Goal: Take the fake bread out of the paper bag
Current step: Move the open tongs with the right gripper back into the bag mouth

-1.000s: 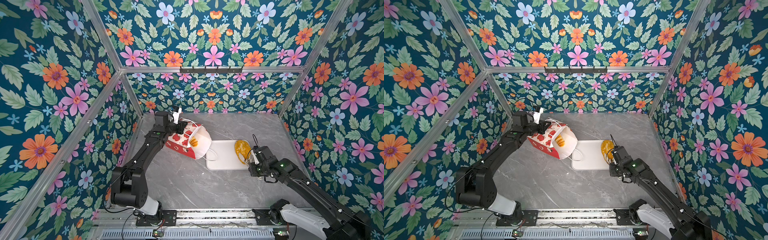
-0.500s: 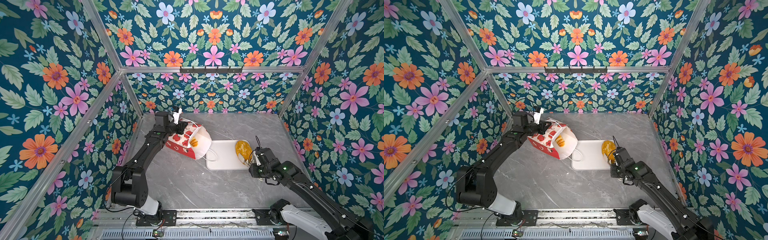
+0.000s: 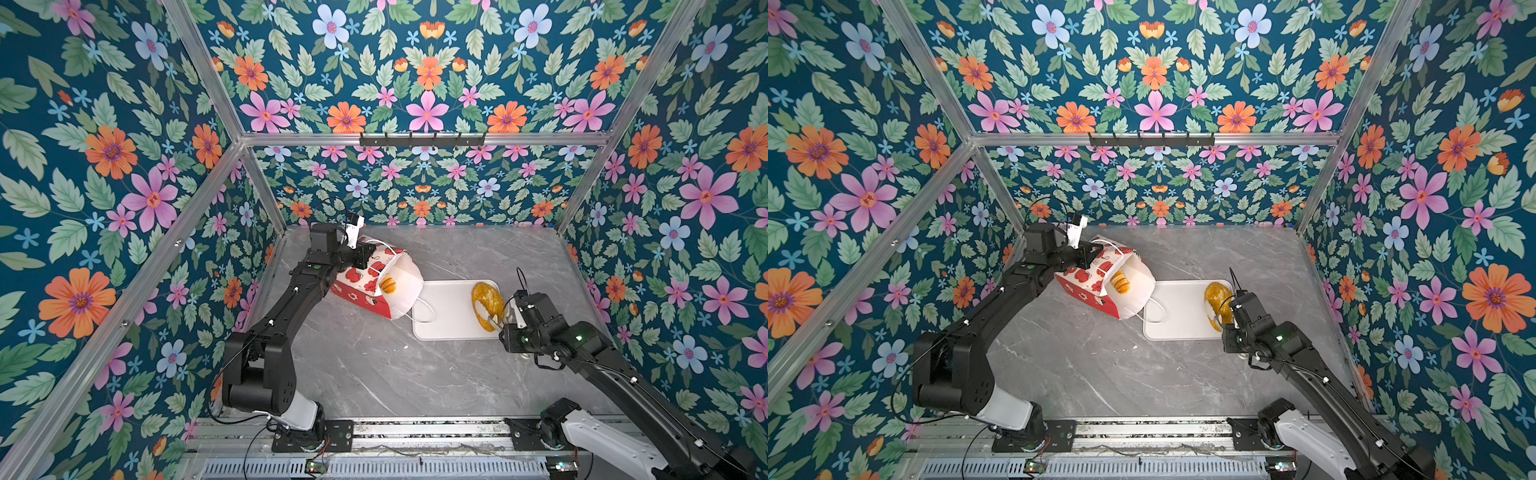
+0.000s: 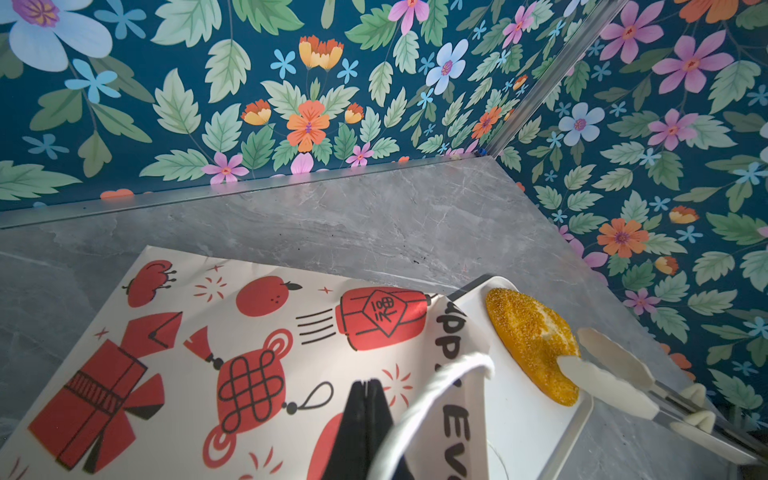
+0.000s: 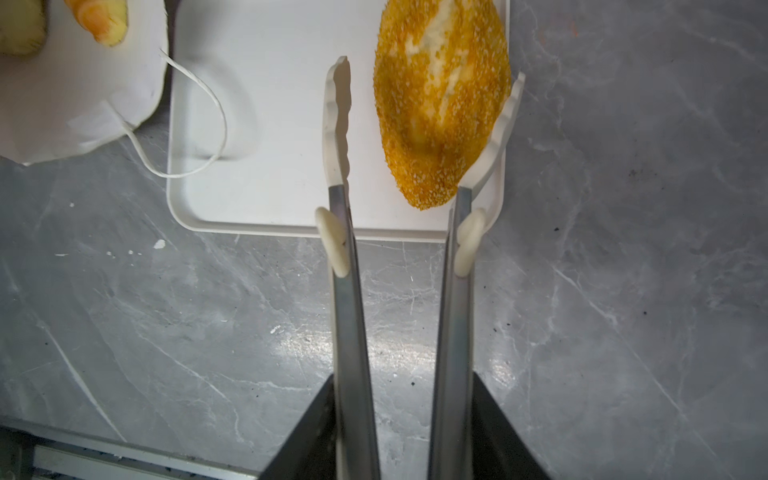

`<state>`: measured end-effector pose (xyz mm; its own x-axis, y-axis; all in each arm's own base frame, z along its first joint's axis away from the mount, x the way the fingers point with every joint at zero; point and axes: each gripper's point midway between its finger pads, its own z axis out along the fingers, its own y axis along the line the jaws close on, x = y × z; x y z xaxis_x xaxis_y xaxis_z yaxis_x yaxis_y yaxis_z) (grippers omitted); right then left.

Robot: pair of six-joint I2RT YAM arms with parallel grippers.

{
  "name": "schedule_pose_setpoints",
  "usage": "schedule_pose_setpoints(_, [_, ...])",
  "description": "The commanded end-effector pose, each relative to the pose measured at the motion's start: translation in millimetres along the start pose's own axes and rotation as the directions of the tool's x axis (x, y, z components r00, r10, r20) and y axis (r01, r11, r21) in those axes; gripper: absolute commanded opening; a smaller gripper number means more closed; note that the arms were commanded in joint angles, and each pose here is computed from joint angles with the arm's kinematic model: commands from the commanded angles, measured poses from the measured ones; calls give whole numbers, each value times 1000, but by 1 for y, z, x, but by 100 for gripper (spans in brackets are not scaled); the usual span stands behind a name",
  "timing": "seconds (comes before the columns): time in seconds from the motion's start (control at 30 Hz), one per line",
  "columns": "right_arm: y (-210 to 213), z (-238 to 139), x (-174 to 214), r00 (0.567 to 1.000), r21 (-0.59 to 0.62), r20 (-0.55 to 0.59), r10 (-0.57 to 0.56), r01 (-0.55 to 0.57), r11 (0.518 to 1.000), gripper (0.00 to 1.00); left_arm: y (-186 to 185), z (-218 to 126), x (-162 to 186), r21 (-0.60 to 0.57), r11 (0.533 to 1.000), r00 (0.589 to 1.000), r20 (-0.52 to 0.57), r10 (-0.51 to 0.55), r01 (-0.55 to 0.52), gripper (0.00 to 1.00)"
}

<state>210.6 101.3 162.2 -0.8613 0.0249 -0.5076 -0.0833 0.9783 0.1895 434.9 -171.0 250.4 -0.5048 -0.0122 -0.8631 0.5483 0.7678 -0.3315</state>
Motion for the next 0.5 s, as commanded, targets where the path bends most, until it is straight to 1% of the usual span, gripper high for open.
schedule_pose_setpoints(0.0, [7, -13, -19, 997, -20, 65, -41, 42, 999, 44, -1, -1, -7, 2, 1000, 1000, 20, 15, -15, 0])
schedule_pose_setpoints(0.07, [17, -19, -26, 994, -49, 81, -68, 72, 996, 43, -2, -1, -9, 2, 1000, 1000, 22, 18, -18, 0])
schedule_pose_setpoints(0.13, [36, -21, -33, 986, -98, 106, -126, 137, 986, 43, -2, -2, -11, 1, 1000, 1000, 23, 20, -20, 0])
schedule_pose_setpoints(0.2, [60, -21, -36, 970, -139, 127, -206, 223, 965, 43, -3, -3, -11, 4, 1000, 1000, 20, 22, -22, 0])
schedule_pose_setpoints(0.27, [87, -20, -37, 950, -188, 145, -277, 301, 935, 43, -4, -3, -12, 3, 1000, 1000, 19, 22, -23, 0])
schedule_pose_setpoints(0.33, [120, -19, -36, 926, -263, 162, -342, 374, 889, 43, -3, -4, -12, 0, 1000, 1000, 15, 22, -22, 0])
schedule_pose_setpoints(0.4, [145, -16, -37, 903, -309, 188, -387, 429, 849, 43, -5, -4, -12, 7, 1000, 1000, 13, 24, -24, 0])
schedule_pose_setpoints(0.47, [166, -12, -41, 890, -351, 213, -404, 455, 818, 42, -5, -4, -12, 11, 1000, 1000, 10, 23, -23, 0])
